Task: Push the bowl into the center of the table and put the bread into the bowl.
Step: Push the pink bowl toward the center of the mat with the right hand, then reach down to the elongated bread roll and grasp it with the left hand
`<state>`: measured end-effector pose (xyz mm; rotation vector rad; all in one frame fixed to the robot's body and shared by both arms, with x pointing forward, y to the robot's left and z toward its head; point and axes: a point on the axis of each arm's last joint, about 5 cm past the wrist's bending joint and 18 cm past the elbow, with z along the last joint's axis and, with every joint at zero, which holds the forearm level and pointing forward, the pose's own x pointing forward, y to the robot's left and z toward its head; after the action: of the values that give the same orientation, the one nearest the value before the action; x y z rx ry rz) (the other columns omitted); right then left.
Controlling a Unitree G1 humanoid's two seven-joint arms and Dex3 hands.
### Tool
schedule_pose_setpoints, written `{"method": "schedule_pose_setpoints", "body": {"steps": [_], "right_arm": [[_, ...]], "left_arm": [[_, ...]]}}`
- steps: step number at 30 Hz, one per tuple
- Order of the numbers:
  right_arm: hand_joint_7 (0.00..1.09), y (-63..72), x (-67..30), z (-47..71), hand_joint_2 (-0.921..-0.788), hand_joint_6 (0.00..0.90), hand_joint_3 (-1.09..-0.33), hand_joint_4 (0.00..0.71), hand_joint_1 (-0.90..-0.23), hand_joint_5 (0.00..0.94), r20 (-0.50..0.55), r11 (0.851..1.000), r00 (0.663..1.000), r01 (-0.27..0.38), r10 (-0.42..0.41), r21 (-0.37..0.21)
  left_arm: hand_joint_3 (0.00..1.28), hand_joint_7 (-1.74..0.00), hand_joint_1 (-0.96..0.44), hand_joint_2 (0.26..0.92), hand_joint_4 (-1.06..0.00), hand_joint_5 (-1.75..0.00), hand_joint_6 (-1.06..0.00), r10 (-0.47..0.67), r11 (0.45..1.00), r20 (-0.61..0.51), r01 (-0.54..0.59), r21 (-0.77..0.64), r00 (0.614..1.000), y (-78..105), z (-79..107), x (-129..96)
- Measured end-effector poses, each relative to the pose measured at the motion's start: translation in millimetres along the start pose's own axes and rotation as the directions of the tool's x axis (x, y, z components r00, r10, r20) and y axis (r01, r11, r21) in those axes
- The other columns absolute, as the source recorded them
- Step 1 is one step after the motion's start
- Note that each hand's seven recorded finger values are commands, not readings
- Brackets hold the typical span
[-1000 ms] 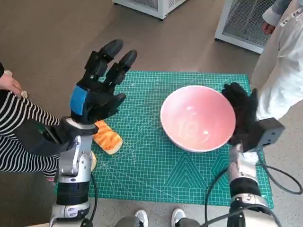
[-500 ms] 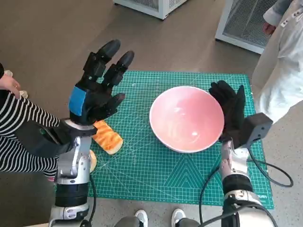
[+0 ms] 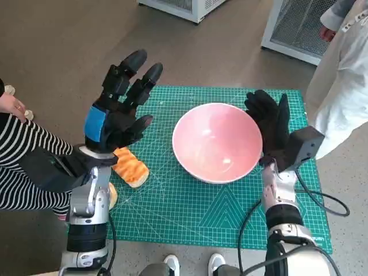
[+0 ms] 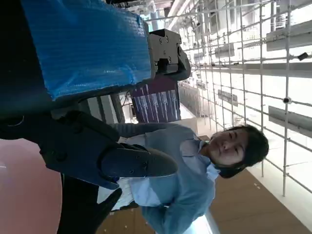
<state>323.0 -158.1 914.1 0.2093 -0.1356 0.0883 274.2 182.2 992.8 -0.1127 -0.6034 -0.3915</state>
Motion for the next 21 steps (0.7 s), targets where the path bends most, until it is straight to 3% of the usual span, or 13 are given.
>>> {"method": "schedule_pose_setpoints", "body": {"steps": [5, 9, 16, 21], "right_arm": [[0.33, -2.0, 0.2, 1.2, -0.921, 0.024, -0.798, 0.051, -0.661, 0.002, 0.002, 1.0, 1.0, -0.009, 0.009, -0.003], [0.33, -8.5, 1.7, 7.3, -0.921, 0.025, -0.801, 0.05, -0.643, 0.001, 0.024, 1.0, 1.0, -0.012, 0.012, -0.018], [0.35, -24.0, 5.8, 28.5, -0.921, 0.039, -0.785, 0.049, -0.634, 0.004, 0.128, 0.999, 0.992, 0.001, 0.004, -0.04], [0.36, -29.6, 6.3, 45.7, -0.921, 0.051, -0.75, 0.064, -0.641, 0.009, 0.255, 0.998, 0.967, 0.016, 0.0, -0.061]], "left_arm": [[0.28, -0.5, -0.46, 0.921, -0.26, -0.04, -0.04, -0.003, 1.0, -0.001, 0.003, 0.003, 1.0, 1.2, 0.4, 0], [0.28, -0.5, -0.46, 0.921, -0.26, -0.03, -0.04, -0.002, 1.0, -0.001, 0.002, 0.003, 1.0, 1.6, 0.4, -1], [0.27, -0.49, -0.48, 0.921, -0.26, -0.03, -0.04, 0.003, 1.0, 0.002, -0.003, 0.002, 1.0, 2.9, 1.0, -1], [0.27, -0.49, -0.49, 0.921, -0.26, -0.03, -0.05, 0.003, 1.0, 0.007, -0.003, 0.0, 1.0, 5.3, 2.2, -2]]}}
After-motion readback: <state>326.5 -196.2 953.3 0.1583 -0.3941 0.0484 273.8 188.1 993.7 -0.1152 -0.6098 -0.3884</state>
